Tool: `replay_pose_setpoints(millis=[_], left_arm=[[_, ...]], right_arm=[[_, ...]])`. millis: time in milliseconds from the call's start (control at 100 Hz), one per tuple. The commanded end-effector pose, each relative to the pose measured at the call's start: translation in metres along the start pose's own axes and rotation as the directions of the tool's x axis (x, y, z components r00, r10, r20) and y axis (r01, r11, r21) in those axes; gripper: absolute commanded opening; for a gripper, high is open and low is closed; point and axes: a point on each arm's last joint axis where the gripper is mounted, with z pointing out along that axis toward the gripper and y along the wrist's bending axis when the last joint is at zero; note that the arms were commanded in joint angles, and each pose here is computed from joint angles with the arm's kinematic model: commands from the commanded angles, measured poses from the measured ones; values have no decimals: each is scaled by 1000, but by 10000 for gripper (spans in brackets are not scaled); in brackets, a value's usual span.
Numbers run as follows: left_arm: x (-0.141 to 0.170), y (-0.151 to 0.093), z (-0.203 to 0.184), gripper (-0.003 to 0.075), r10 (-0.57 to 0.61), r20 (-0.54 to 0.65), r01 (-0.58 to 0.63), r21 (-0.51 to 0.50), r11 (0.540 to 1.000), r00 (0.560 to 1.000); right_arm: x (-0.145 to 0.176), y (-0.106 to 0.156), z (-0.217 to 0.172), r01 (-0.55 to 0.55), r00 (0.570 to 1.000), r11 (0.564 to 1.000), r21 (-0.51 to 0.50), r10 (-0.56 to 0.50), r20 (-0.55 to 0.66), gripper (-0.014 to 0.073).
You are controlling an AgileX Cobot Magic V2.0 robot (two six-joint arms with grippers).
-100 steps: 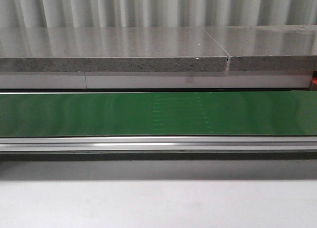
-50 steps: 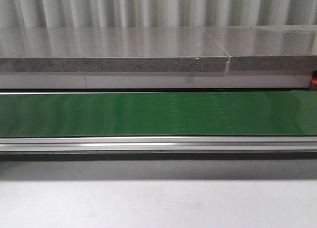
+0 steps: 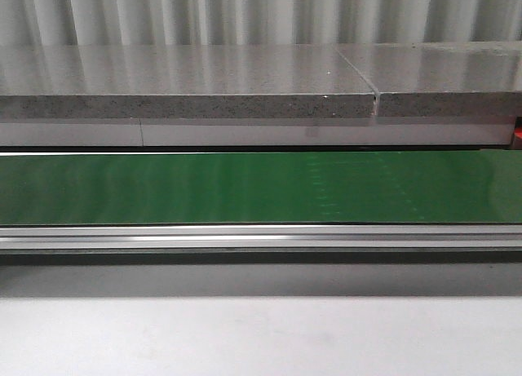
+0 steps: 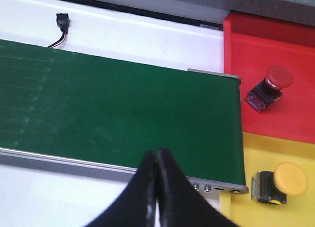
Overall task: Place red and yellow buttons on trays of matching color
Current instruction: 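Carry the red button onto the green belt and open the left gripper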
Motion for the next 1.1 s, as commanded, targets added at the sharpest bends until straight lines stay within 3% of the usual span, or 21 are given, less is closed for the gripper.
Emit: replay_pose_setpoints(millis=[0,60,190,310,460,700,870,1090], left_arm=[[-10,-10,-18,642,24,87,-25,8,1000,996],[-11,-14,-18,715,34,87,-36,16,999,996],[-13,-26,-23,659,68,78,-71,36,997,995],[-12,-38,-32,652,103,92,-108,52,993,990],[-12,-45,-59,652,121,205,-132,38,991,971],[-6,-50,-109,652,55,392,-73,32,997,919],[2,-36,-121,652,-65,435,57,32,998,898],[20,7,-100,652,-225,420,255,-17,967,879]], right_arm=[[-13,-1,-6,14,996,1000,10,-15,90,-68],[-13,-1,-6,14,996,1000,10,-15,90,-68],[-13,-1,-6,14,996,1000,10,-15,90,-68],[-13,-1,-6,14,996,1000,10,-15,90,-68],[-13,-1,-6,14,996,1000,10,-15,90,-68],[-13,-1,-6,14,996,1000,10,-15,90,-68],[-13,-1,-6,14,996,1000,10,-15,90,-68],[-13,-1,-6,14,996,1000,10,-15,90,-68]])
